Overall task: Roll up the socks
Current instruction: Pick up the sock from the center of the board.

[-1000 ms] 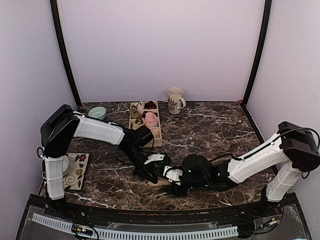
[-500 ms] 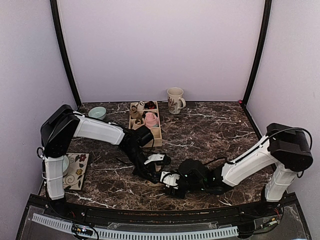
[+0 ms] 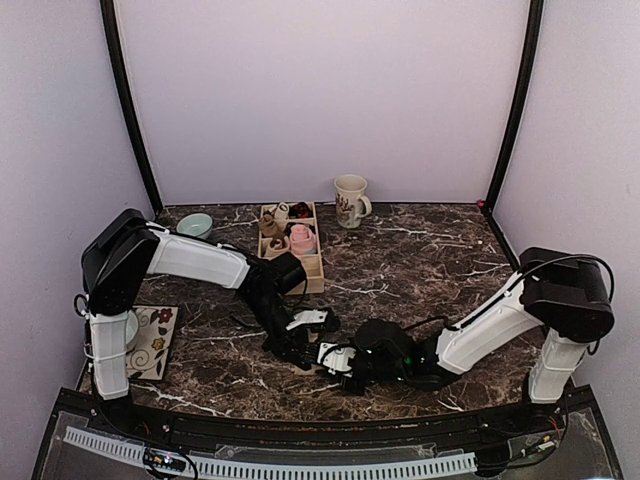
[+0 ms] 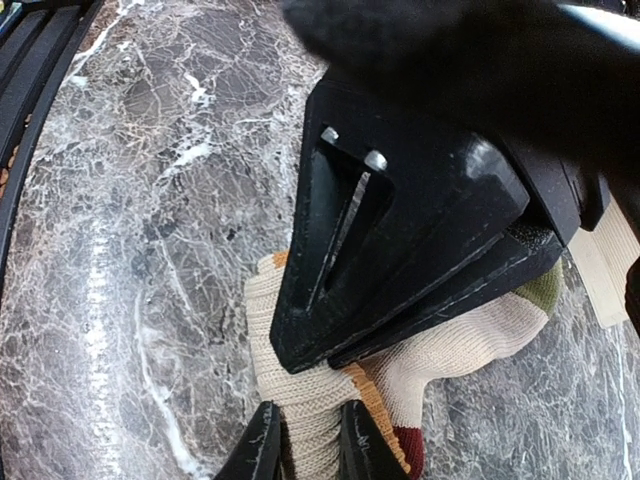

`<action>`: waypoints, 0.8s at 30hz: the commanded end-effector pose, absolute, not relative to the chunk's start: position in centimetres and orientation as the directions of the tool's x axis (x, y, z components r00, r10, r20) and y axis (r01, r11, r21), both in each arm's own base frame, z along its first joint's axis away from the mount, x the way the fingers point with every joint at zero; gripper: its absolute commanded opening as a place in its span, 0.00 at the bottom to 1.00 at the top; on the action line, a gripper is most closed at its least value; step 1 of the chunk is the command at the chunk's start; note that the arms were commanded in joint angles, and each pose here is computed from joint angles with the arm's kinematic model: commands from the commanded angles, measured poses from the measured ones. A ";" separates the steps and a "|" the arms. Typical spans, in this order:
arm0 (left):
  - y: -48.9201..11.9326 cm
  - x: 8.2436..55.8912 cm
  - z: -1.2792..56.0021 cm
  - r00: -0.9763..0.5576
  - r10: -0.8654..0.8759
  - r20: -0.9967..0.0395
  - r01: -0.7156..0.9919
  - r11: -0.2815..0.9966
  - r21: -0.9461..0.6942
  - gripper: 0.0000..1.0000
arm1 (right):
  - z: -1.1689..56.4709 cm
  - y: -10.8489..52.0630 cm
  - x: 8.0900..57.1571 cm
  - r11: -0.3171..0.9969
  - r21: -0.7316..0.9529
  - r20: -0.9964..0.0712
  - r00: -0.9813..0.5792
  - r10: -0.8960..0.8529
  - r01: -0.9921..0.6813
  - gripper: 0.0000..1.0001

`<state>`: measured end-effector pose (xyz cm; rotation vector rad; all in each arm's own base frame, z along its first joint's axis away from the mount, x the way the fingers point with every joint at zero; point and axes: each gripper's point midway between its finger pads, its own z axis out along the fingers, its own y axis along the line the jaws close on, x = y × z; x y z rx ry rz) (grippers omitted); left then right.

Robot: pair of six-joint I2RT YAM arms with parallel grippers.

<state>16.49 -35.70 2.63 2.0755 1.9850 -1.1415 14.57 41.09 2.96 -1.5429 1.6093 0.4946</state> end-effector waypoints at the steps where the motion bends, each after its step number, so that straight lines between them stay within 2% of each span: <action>1: -29.7 14.0 -2.2 -0.107 0.970 -0.217 0.859 -0.020 -0.511 0.16 | -3.0 37.5 12.9 0.132 -0.140 -0.664 -0.005 -0.747 -0.981 0.18; 7: -29.8 16.1 0.0 -0.175 0.948 -0.266 0.898 0.043 -0.438 0.20 | -4.5 36.6 11.8 0.132 -0.061 -0.639 -0.063 -0.767 -0.989 0.08; 11: -28.9 18.9 1.7 -0.149 0.944 -0.295 0.963 0.071 -0.261 0.21 | -4.7 36.8 11.8 0.161 -0.027 -0.638 -0.107 -0.763 -0.987 0.00; 14: -28.4 20.2 2.7 -0.137 0.943 -0.303 0.982 0.089 -0.166 0.21 | -4.9 36.9 11.8 0.181 -0.007 -0.638 -0.135 -0.758 -0.983 0.00; 18: -27.9 21.2 4.0 -0.148 0.917 -0.370 0.988 0.123 -0.090 0.21 | -4.9 37.1 11.8 0.199 0.013 -0.642 -0.161 -0.750 -0.980 0.00; 24: -27.1 21.6 4.4 -0.157 0.902 -0.402 0.987 0.154 -0.040 0.22 | -5.1 37.5 11.8 0.191 0.024 -0.630 -0.163 -0.759 -0.981 0.00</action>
